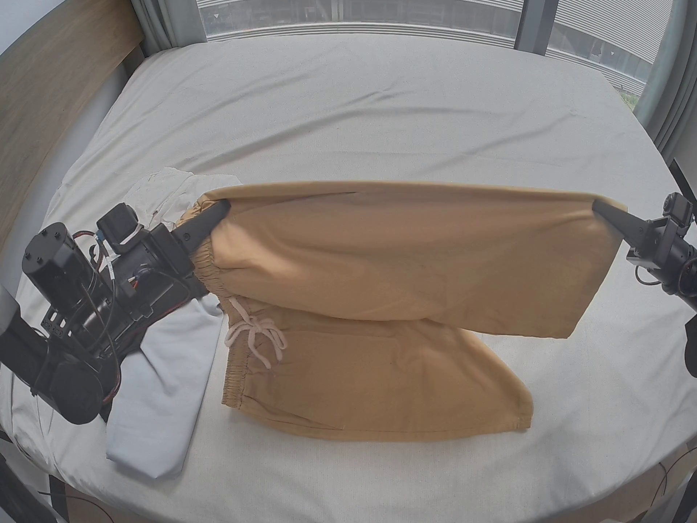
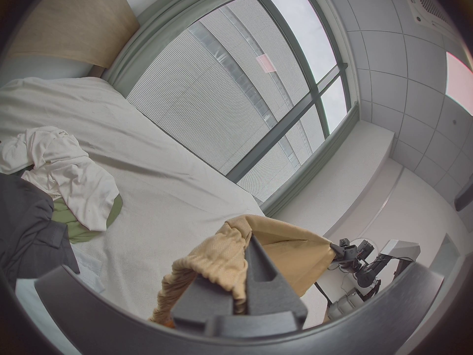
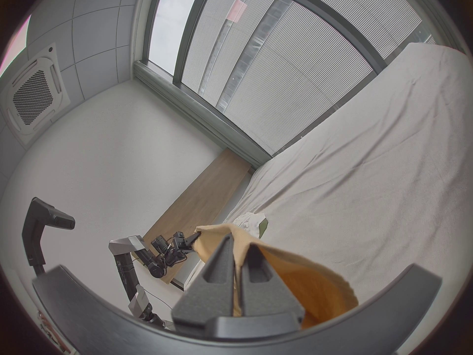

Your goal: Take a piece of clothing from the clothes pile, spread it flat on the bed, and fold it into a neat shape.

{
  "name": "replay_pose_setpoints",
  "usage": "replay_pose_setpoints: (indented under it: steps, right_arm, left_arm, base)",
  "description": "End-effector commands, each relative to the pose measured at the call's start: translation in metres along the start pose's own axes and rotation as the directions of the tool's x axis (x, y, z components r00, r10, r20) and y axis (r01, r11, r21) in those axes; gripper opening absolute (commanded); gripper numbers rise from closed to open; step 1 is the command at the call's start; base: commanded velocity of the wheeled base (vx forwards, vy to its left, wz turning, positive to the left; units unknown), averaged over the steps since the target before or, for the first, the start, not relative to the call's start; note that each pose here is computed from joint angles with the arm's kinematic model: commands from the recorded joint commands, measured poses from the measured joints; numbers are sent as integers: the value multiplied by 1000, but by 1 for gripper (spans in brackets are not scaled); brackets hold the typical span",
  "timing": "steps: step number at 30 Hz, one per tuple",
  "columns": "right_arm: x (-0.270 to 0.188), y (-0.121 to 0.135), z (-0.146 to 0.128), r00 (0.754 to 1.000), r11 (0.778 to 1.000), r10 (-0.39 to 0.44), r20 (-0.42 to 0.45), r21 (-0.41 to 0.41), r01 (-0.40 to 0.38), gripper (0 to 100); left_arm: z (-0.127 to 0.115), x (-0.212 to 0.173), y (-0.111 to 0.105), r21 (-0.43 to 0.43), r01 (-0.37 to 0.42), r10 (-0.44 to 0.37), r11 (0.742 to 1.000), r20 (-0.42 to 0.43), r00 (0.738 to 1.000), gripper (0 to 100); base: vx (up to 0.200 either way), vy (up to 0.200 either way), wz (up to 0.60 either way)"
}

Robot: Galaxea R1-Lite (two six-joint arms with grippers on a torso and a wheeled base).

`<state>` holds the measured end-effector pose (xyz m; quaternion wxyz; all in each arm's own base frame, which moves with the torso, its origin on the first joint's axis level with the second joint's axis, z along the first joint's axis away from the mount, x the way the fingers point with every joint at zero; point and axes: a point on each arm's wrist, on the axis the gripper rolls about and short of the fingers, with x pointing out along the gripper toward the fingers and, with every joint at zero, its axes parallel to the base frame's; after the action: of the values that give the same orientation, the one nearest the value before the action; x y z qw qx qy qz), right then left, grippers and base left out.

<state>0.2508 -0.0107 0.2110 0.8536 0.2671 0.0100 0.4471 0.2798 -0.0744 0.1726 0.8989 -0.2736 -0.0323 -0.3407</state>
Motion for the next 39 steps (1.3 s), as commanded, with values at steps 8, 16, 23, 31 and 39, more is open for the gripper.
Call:
replay_pose_setpoints:
  steps: [8, 16, 23, 31, 39]
  right_arm:
    - [15, -32, 7, 1000, 1000, -7, 3, 0, 7, 0]
    - [23, -50, -1, 1000, 1000, -16, -16, 21, 16, 0]
    - [35, -63, -2, 1000, 1000, 0, -25, 25, 0, 0]
    - [45, -80, 0, 1000, 1000, 10, -21, 16, -10, 0]
    - [53, -105, -1, 1000, 1000, 3, -16, 16, -3, 0]
  left_arm:
    - [-5, 11, 15, 50, -23, 23, 998, -3, 1000, 0]
    - [-9, 19, 23, 46, -27, 27, 999, -9, 1000, 0]
    - [-16, 38, 38, 47, -24, 24, 999, -5, 1000, 0]
    - [-24, 58, 53, 49, -58, 56, 997, 33, 998, 0]
    - [-24, 80, 67, 55, -37, 33, 998, 69, 997, 0]
  base:
    - [0, 0, 0]
    - [0, 0, 0]
    - [0, 0, 0]
    - [0, 0, 0]
    - [0, 0, 0]
